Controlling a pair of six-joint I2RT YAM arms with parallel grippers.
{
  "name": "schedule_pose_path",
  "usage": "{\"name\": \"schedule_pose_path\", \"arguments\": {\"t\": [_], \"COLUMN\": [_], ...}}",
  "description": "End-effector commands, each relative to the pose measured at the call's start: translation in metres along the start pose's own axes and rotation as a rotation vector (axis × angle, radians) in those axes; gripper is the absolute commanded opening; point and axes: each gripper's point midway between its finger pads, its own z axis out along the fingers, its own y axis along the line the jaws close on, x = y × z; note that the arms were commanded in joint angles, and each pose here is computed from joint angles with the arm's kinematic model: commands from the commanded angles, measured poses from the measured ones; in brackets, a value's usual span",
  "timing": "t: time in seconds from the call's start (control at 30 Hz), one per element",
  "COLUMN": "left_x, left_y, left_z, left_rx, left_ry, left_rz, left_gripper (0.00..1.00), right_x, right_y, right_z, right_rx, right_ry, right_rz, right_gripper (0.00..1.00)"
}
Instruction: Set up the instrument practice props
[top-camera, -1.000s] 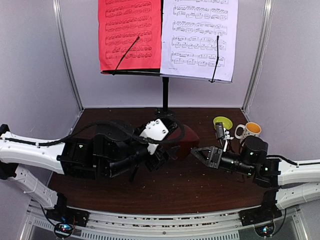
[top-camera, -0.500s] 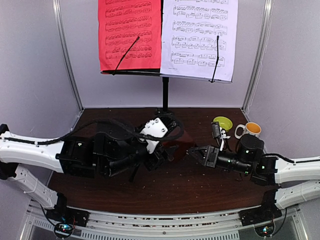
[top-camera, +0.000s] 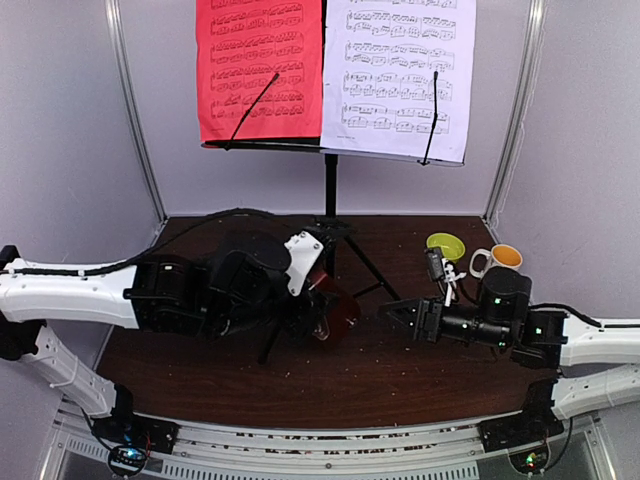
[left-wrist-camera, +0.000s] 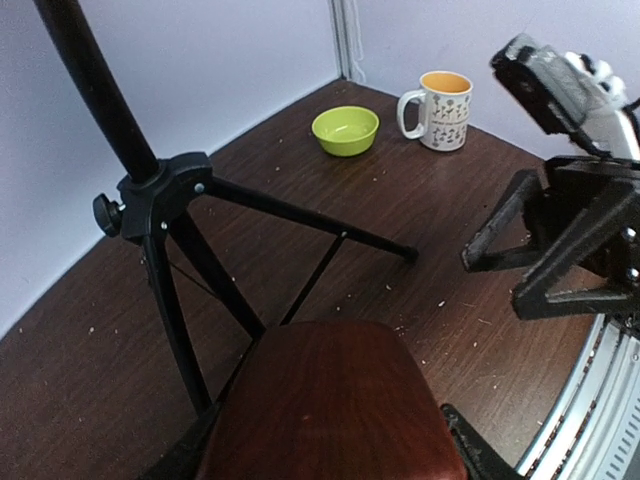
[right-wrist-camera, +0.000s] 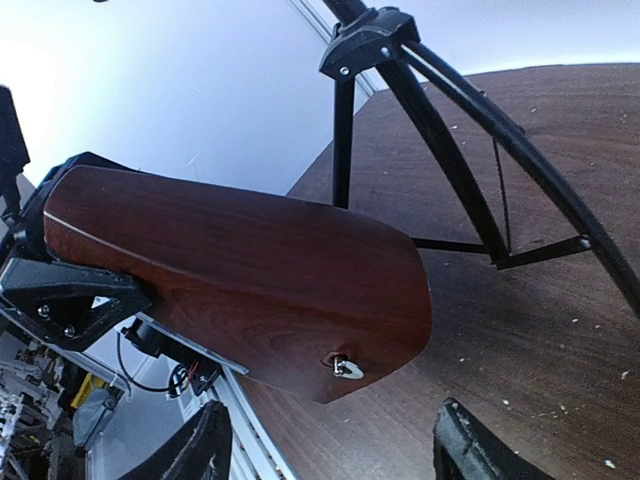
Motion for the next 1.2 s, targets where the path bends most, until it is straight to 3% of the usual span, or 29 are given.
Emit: {"name": "schedule_pose_path", "arguments": {"t": [0.0,0.27,0.63,0.9,1.17], "left_x": [-0.038,-0.024,0.008,0.026,0.047], "left_y": [0.006,0.009,0.012,0.0,-0.025], "left_z": [0.01,0.03,0.069,0.092,0.111], "left_rx": [-0.057,-0.116,-0.278,-0.207,-0.092], "left_ry": [-0.068,-0.047,0.115,0.156,0.222], "left_rz": [-0.235,-0.365,-0.461,-0.466,-0.336], "left_gripper": [0.0,0.0,0.0,0.0,0.0], "right_x": [-0.009,-0.01,-0.014,-0.02,-0.018], "right_y": [-0.019,-0.041,-0.06,-0.061,-0.07], "right_z": [-0.014,-0.038,-0.055,-0.065,-0.081], "right_rx": [0.13,0.254,0.363,0.363,0.367], "right_ry": [-0.035,-0.057,-0.089,-0.141,-0.215], "right_rz": [-0.073,-0.107,-0.137,-0.165,-0.099], "right_gripper": [0.74,0.99,1.0,1.0,1.0]}}
